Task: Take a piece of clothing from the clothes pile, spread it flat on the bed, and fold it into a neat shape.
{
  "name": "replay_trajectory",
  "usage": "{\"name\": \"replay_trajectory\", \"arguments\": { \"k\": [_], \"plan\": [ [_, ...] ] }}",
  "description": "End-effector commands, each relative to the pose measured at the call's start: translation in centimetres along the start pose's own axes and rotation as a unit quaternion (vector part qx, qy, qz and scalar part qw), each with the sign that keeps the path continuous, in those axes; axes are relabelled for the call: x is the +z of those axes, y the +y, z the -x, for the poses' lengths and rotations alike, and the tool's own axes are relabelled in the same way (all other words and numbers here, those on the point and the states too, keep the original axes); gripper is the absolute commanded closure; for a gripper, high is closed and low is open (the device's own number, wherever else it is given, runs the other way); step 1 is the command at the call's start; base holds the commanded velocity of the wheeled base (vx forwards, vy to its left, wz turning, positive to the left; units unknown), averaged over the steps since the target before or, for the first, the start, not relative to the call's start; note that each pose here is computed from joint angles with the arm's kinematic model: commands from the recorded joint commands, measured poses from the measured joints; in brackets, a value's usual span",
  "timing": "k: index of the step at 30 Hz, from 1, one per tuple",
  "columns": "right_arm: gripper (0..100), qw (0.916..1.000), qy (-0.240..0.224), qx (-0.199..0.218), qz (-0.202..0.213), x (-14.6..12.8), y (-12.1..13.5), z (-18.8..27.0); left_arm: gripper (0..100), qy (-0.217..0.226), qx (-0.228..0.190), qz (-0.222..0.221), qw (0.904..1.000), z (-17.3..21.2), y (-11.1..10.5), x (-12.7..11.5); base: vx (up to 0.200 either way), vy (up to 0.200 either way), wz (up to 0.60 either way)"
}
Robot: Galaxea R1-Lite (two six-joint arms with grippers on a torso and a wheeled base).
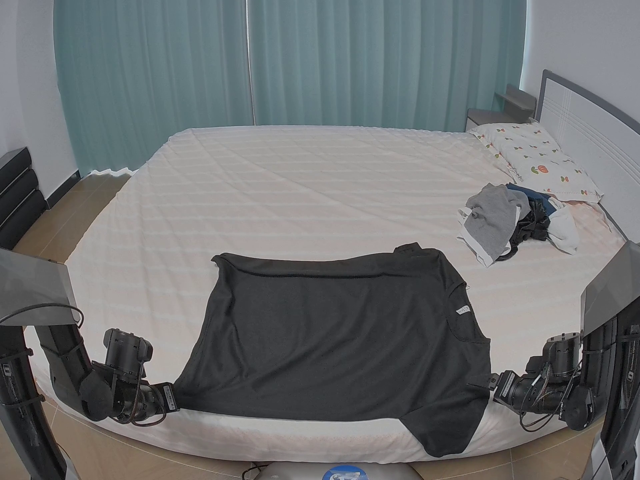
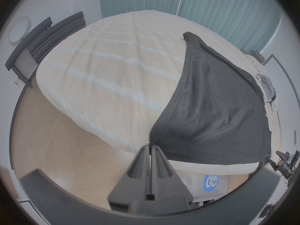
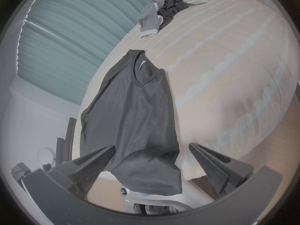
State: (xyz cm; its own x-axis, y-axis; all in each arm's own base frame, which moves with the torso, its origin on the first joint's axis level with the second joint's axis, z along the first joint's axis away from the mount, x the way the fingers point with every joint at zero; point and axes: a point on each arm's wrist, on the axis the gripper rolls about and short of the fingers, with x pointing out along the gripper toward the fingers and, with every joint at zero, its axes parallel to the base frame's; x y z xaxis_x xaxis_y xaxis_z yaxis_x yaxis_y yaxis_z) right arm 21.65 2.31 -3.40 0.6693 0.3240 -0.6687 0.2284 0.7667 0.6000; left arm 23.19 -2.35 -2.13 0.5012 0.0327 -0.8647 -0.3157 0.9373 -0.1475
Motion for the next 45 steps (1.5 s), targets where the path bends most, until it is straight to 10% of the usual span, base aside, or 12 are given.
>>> {"name": "replay_trajectory", "arguments": {
  "k": [1, 13, 14, 32, 43, 44, 45],
  "plan": [
    [0, 0.9998, 0.017, -0.011, 0.005, -0.7, -0.5, -0.1, 100, 0.003, 0.005, 0.001, 1.0, -0.1, 0.2, -0.1, 0.0, 0.0, 0.0],
    [0, 0.9993, 0.025, 0.006, 0.026, -1.0, 0.4, -1.0, 100, 0.005, 0.001, 0.002, 1.0, -0.3, 0.2, -0.1, 0.0, 0.0, 0.0],
    [100, 0.9993, 0.025, 0.006, 0.027, -1.1, 0.4, -1.0, 100, 0.005, 0.001, 0.003, 1.0, -0.3, 0.2, -0.1, 0.0, 0.0, 0.0],
    [100, 0.9934, -0.109, 0.032, 0.012, 4.7, 0.3, -1.0, 100, -0.028, -0.046, 0.079, 0.9954, -0.4, -0.3, 2.3, 0.0, 0.0, 0.0],
    [100, 0.9928, -0.108, 0.046, 0.024, 5.1, 0.6, -3.1, 100, -0.015, -0.092, 0.131, 0.9871, -0.8, -1.6, 2.8, 0.0, 0.0, 0.0],
    [0, 0.993, -0.107, 0.045, 0.024, 5.1, 0.5, -3.3, 100, -0.015, -0.091, 0.131, 0.987, -0.8, -1.5, 2.9, 0.0, 0.0, 0.0],
    [0, 0.993, -0.107, 0.044, 0.025, 5.1, 0.4, -3.4, 100, -0.015, -0.091, 0.131, 0.987, -0.8, -1.5, 2.9, 0.0, 0.0, 0.0]
  ]
}}
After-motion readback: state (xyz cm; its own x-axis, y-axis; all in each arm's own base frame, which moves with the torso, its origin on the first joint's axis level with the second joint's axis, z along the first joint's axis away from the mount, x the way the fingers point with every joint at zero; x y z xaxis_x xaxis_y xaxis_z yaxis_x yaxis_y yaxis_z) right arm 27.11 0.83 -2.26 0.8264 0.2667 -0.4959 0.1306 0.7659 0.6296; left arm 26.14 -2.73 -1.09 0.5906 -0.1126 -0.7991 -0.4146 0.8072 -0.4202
